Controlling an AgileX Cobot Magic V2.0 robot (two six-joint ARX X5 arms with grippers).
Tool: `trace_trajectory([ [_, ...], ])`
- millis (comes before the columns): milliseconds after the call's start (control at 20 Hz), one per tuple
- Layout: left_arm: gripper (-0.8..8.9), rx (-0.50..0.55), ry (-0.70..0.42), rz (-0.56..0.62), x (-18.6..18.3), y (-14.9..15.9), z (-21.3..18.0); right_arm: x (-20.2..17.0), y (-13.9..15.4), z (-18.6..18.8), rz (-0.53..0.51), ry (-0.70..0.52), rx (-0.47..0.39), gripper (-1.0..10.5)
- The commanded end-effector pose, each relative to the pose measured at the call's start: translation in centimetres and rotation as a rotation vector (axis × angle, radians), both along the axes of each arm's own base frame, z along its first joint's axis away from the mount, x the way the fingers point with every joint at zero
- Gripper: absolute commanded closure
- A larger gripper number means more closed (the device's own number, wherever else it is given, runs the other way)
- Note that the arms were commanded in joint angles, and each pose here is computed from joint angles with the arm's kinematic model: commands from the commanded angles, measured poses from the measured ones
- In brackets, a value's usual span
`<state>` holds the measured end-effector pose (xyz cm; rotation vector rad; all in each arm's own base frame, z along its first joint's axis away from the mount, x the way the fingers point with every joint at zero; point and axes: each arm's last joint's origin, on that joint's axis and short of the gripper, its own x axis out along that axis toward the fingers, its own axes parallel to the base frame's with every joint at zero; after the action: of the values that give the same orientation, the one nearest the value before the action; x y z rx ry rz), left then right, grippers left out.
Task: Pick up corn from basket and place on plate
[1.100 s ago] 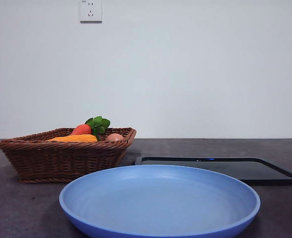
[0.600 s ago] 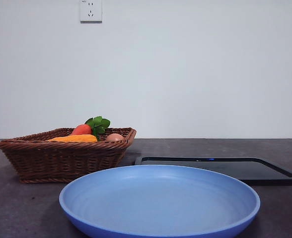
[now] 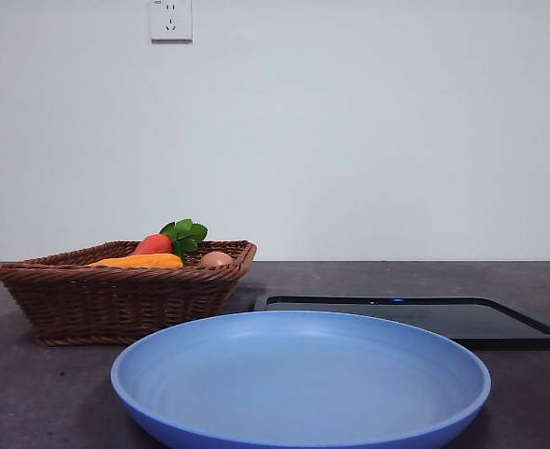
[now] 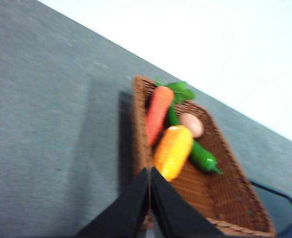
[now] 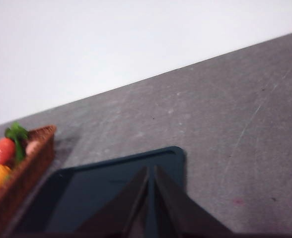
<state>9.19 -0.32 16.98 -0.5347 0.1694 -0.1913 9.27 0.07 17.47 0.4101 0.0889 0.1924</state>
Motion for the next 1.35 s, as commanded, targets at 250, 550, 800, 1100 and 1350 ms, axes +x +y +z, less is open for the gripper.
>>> trace_trajectory([
  [250, 8.06, -0.073, -0.053, -0.072, -0.6, -0.2, 3.4, -1.0, 0.1, 4.2, 0.002, -0.019, 0.032, 9.4],
  [550, 8.06, -0.052, -0.016, -0.164, -0.8, -0.5, 6.6, -1.2, 0.2, 7.5, 0.045, 0.039, -0.016, 9.4],
  [800, 8.06, 0.026, 0.072, -0.260, -0.4, -0.7, 9.1, -0.8, 0.5, 10.3, 0.158, 0.130, -0.092, 9.4],
  [1100, 8.06, 0.130, 0.193, -0.363, 0.2, -0.8, 11.2, 0.3, 0.8, 12.5, 0.343, 0.276, -0.174, 9.4],
  [1350, 8.06, 0.205, 0.291, -0.437, 0.7, -0.9, 12.0, 1.2, 1.2, 13.4, 0.459, 0.439, -0.234, 9.4],
])
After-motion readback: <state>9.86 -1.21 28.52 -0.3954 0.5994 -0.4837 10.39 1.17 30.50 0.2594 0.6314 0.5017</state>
